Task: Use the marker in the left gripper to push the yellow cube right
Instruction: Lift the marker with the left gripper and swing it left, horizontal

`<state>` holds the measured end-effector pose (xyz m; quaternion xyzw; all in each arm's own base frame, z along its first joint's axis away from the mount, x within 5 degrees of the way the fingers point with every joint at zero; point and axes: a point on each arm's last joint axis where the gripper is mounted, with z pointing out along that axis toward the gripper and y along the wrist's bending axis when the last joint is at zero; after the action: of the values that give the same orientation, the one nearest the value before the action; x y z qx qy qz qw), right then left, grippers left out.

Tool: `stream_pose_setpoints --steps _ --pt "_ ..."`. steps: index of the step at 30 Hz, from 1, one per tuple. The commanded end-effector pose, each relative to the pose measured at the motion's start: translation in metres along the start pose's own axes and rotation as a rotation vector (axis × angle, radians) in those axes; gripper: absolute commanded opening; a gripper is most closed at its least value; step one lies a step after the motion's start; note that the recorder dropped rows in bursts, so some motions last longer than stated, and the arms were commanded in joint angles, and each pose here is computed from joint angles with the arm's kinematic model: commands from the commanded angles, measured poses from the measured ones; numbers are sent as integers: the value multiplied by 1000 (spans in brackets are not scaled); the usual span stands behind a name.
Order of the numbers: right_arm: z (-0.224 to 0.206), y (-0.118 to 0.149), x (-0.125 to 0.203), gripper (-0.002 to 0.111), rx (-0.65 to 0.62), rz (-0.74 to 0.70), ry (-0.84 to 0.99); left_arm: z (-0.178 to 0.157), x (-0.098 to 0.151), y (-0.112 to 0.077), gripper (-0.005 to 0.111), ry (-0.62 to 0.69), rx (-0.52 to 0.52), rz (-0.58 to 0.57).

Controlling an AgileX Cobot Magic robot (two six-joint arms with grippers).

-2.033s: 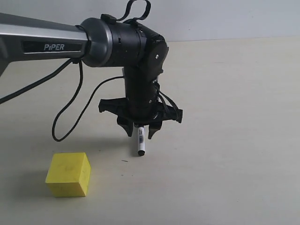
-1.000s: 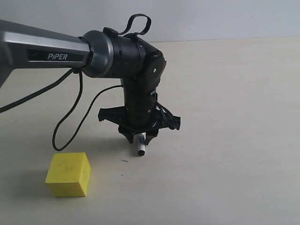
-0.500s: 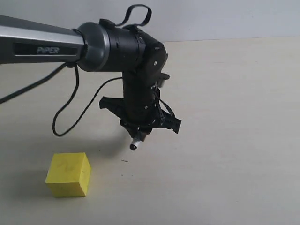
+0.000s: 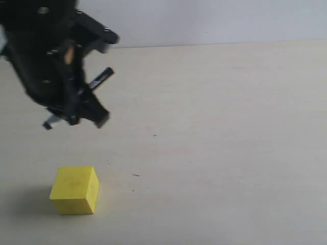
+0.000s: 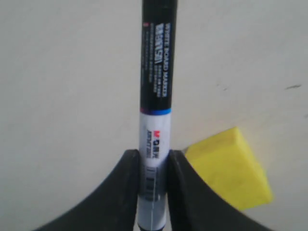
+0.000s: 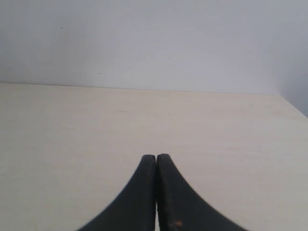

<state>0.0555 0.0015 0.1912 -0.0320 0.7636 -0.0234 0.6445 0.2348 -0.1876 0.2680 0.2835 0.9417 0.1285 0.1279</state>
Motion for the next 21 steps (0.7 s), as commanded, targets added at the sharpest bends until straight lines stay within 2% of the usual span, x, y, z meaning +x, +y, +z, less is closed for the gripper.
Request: stream_pose_setpoints --steps 1,5,9,11,13,19,21 --pt "0 -1 0 0 9 -1 -16 2 48 51 0 39 -58 -80" --pt "0 -1 0 0 9 -1 -16 20 86 87 0 132 -130 -179" --pt "0 -1 0 0 9 -1 -16 42 110 101 0 257 -141 -185" --pt "0 -1 0 0 9 -1 -16 52 116 103 0 284 -121 -80" --pt "0 -1 0 0 9 -1 -16 60 119 101 0 313 -81 130" --pt "0 -1 0 0 9 -1 -16 76 127 96 0 325 -19 618" --pt "0 -1 0 0 9 -1 -16 81 127 92 0 288 -8 707"
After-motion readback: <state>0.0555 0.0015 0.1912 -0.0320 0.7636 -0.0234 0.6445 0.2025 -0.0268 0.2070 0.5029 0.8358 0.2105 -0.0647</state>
